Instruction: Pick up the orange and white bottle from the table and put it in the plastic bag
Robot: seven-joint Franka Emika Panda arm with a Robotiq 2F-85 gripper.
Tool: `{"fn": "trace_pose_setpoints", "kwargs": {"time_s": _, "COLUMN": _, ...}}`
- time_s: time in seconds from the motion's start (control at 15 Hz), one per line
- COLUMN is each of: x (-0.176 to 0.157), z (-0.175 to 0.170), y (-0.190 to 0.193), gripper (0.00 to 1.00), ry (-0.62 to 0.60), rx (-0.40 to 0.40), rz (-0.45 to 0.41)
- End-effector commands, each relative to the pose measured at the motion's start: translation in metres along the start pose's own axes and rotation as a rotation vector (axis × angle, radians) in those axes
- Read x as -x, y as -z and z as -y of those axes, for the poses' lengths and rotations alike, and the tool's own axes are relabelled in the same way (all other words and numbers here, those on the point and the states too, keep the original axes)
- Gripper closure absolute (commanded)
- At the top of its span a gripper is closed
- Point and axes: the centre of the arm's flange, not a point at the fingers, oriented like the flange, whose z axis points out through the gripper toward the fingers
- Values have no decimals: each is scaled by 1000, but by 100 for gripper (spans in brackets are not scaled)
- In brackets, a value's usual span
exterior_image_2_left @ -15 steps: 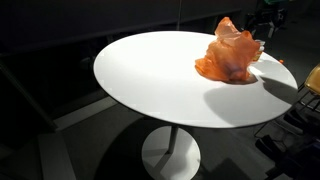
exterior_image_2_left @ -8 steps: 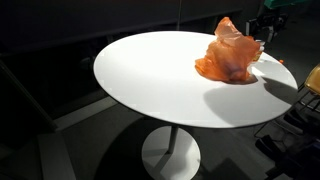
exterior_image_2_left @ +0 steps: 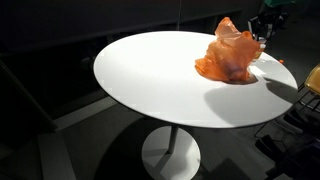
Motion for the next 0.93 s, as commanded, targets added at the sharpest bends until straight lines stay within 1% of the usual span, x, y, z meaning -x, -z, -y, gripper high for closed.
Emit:
{"fn": "trace_pose_setpoints", "kwargs": {"time_s": 0.0, "x": -2, "z": -5, "y": 32, "gripper": 80, "ry": -58, "rx": -21, "rz": -54}}
{"fn": "trace_pose_setpoints", "kwargs": {"time_s": 0.27, "x": -2, "z": 4, "y": 64, "gripper": 80, "ry": -80, "rx": -45, "rz": -120}}
{"fn": "trace_pose_setpoints", "kwargs": {"time_s": 0.47, "x": 6, "z": 14, "y": 83, "gripper": 80, "ry": -53, "rx": -63, "rz": -155}}
{"fn": "trace_pose_setpoints", "kwargs": {"time_s": 0.6, "x": 11, "z": 17, "y": 93, "gripper": 80, "ry": -36, "rx": -84, "rz": -148}}
{"fn": "trace_pose_setpoints", "kwargs": {"time_s": 0.67, "x": 12, "z": 13, "y": 97, "gripper": 80, "ry": -24, "rx": -92, "rz": -133}}
{"fn": "trace_pose_setpoints", "kwargs": {"time_s": 0.73, "x": 8, "z": 20, "y": 83, "gripper": 55, "ry": -28, "rx": -80, "rz": -140}}
{"fn": "trace_pose_setpoints", "kwargs": {"time_s": 0.87, "x": 9, "z": 19, "y": 88, "gripper": 55, "ry": -27, "rx": -84, "rz": -144}}
